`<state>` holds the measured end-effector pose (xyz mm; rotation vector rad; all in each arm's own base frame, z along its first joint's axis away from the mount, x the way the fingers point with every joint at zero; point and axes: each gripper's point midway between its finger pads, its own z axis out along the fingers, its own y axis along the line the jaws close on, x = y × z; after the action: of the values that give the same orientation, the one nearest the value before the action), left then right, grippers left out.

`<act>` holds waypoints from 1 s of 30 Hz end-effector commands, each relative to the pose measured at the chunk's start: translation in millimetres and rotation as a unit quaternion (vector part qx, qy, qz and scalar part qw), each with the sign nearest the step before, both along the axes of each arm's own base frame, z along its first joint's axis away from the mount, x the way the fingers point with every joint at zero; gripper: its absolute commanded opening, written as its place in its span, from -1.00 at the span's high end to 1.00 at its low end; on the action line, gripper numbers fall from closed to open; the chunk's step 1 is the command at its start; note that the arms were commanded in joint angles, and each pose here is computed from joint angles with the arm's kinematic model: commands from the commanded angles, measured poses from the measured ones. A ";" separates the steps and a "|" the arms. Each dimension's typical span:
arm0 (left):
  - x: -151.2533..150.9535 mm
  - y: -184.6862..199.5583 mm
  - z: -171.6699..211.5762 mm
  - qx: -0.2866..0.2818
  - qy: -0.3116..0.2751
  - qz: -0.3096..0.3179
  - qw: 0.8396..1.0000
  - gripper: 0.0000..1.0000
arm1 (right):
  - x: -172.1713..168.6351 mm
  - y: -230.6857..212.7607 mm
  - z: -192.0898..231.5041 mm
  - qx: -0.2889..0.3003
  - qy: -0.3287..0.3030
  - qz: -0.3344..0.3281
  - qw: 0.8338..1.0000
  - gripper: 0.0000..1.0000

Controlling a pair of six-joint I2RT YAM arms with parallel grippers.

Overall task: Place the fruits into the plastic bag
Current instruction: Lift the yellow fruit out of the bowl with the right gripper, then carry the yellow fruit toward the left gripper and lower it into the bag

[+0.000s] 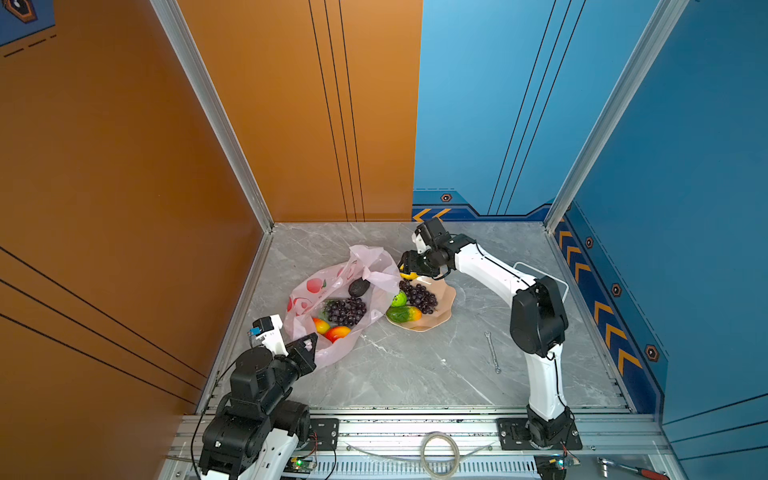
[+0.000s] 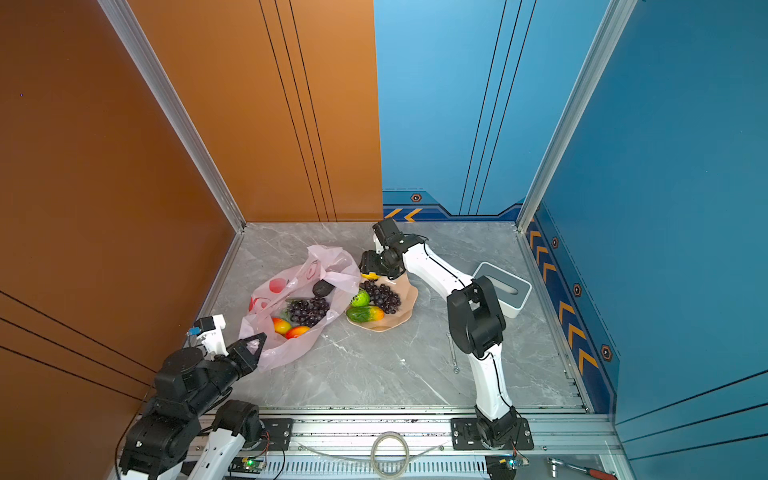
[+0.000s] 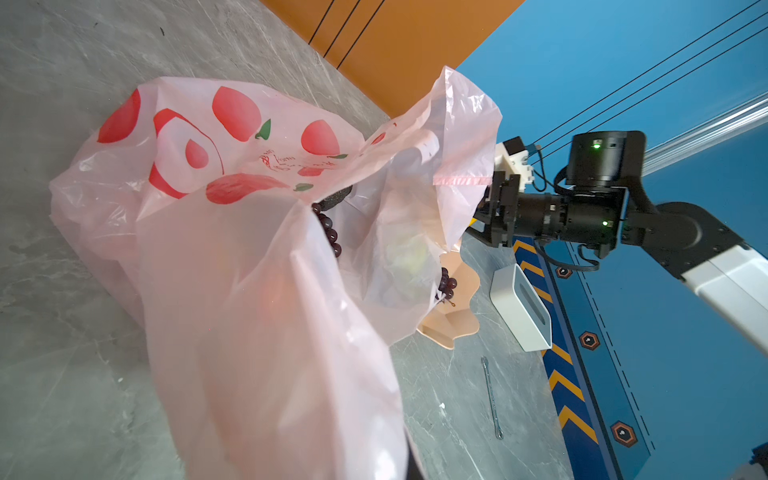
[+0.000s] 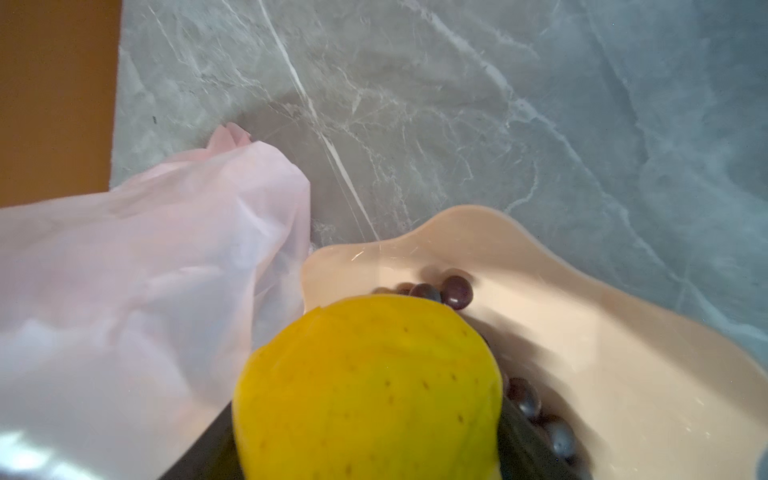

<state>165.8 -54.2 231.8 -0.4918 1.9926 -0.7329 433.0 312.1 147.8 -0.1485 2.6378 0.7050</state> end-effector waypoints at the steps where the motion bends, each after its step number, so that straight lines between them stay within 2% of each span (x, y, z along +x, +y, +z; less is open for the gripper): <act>1: 2.2 -2.5 7.7 -0.014 -0.017 -0.003 1.000 1.00 | -10.1 -18.3 17.1 -0.007 -0.011 -0.004 1.000 -0.38; 8: 2.8 -7.5 9.0 -0.025 -0.020 -0.014 0.999 1.00 | -35.9 -41.2 64.9 0.018 -0.046 -0.012 0.999 -0.38; 16: 2.7 -12.3 8.3 -0.035 -0.018 -0.025 0.999 1.00 | -84.4 -32.5 142.8 0.096 -0.100 0.020 0.990 -0.39; 19: 3.4 -14.3 7.7 -0.040 -0.018 -0.029 0.999 1.00 | -105.5 -12.6 170.3 0.142 -0.113 0.052 0.982 -0.40; 25: 4.8 -16.9 10.6 -0.050 -0.022 -0.033 0.998 1.00 | -143.7 47.1 197.0 0.237 -0.089 0.133 0.958 -0.40; 30: 5.8 -18.2 11.6 -0.056 -0.023 -0.035 0.998 1.00 | -171.5 101.2 182.3 0.237 -0.060 0.192 0.951 -0.40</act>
<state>170.2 -68.8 238.4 -0.4824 1.9637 -0.8603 271.8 386.8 327.9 -0.4928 2.2768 1.3037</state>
